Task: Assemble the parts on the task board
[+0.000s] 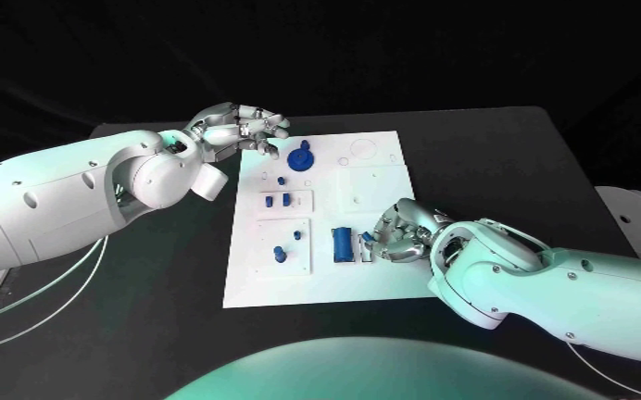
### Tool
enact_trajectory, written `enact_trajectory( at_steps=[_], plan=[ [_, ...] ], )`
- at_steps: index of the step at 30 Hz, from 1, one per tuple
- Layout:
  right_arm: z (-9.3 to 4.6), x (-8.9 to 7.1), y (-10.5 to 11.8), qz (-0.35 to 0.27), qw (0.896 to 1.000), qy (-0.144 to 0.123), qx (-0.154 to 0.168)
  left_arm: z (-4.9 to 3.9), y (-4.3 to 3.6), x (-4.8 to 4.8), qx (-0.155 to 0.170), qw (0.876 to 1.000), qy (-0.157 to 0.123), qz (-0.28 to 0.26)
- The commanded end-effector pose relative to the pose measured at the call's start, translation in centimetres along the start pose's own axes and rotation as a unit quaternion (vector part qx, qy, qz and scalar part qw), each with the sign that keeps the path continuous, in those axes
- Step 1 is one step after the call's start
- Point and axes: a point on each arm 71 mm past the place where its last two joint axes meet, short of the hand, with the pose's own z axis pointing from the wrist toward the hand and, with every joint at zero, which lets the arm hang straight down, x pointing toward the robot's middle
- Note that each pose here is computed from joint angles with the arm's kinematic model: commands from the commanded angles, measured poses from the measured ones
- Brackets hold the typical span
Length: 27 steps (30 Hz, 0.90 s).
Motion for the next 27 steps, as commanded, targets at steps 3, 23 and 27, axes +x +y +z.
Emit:
enact_trajectory(
  at_steps=[3,23,27],
  plan=[
    [0.26,0.33,0.16,-0.004,1.0,0.009,0.001,0.09,-0.06,0.4,0.0,1.0,0.016,-0.002],
    [0.6,0.92,0.33,-0.013,1.0,0.024,0.001,0.07,-0.02,0.44,-0.003,1.0,0.02,-0.001],
    [0.63,0.93,0.33,-0.014,1.0,0.024,0.001,0.06,-0.02,0.42,-0.003,1.0,0.019,-0.001]
  ],
)
